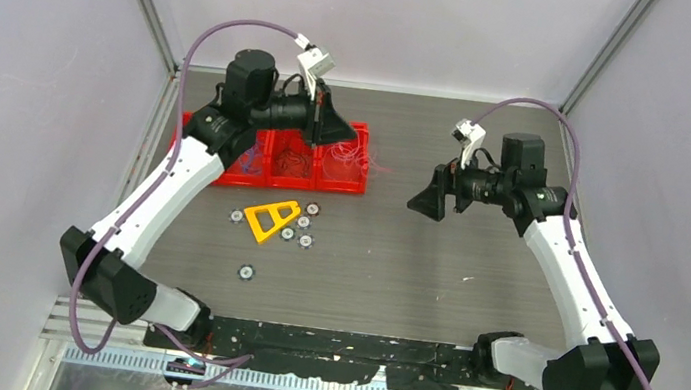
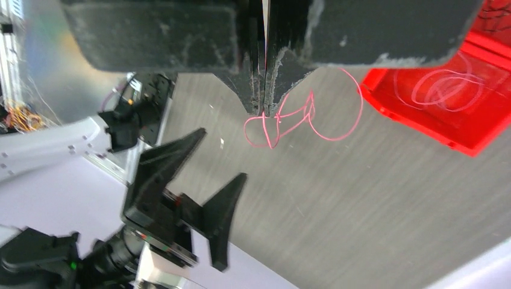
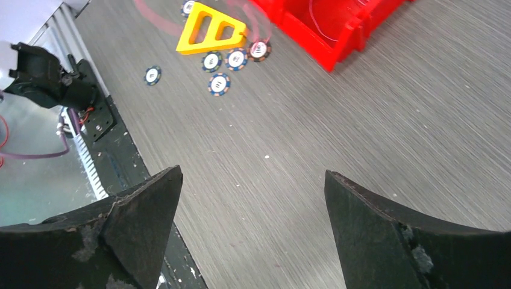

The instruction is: Untangle the cables

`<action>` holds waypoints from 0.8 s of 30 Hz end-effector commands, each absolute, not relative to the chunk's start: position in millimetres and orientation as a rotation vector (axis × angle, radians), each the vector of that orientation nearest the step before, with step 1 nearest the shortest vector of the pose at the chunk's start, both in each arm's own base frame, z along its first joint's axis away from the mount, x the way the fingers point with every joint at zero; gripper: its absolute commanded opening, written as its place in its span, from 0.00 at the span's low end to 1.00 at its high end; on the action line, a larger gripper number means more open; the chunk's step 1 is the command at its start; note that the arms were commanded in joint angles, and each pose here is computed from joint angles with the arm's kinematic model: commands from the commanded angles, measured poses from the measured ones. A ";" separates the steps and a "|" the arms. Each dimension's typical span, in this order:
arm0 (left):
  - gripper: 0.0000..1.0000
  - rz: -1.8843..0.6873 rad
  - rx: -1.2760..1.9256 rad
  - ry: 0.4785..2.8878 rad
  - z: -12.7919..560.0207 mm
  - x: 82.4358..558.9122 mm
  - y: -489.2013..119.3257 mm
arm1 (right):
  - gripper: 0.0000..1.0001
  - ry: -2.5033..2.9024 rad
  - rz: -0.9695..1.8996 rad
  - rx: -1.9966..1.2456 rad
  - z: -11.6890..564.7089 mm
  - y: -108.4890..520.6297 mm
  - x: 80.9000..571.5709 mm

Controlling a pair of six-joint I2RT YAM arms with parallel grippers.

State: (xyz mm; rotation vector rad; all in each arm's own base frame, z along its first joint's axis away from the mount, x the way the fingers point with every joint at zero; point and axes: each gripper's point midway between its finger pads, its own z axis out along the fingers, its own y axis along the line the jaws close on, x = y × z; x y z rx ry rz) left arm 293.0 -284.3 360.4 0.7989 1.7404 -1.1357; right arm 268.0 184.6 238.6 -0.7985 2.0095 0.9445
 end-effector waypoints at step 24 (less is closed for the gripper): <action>0.00 -0.697 0.667 2.026 198.2 496.8 -249.7 | 0.95 2.104 0.828 -0.738 211.1 142.9 264.5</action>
